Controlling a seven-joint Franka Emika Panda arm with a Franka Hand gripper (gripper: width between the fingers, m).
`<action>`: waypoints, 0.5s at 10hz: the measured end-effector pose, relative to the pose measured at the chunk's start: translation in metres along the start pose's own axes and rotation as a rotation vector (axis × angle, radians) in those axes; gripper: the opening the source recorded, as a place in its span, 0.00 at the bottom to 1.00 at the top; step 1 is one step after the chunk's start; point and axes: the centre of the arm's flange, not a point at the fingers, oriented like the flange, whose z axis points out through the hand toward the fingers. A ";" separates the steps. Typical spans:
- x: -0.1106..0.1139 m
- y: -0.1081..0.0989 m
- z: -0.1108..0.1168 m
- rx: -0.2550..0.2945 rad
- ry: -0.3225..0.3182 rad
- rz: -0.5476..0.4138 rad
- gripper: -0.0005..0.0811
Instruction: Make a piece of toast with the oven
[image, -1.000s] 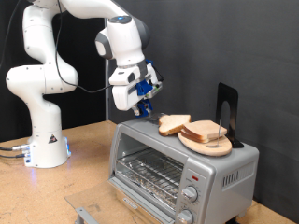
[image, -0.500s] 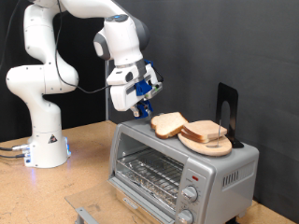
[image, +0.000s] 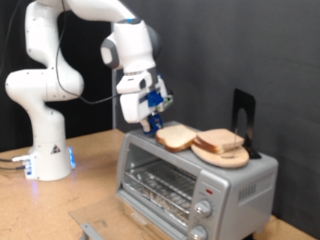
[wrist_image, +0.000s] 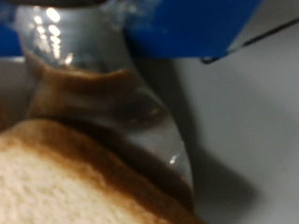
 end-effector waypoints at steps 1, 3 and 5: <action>0.002 0.001 0.002 -0.005 0.013 -0.038 0.50; 0.003 0.001 0.002 -0.014 0.019 -0.084 0.50; 0.003 0.001 0.002 -0.015 0.020 -0.107 0.50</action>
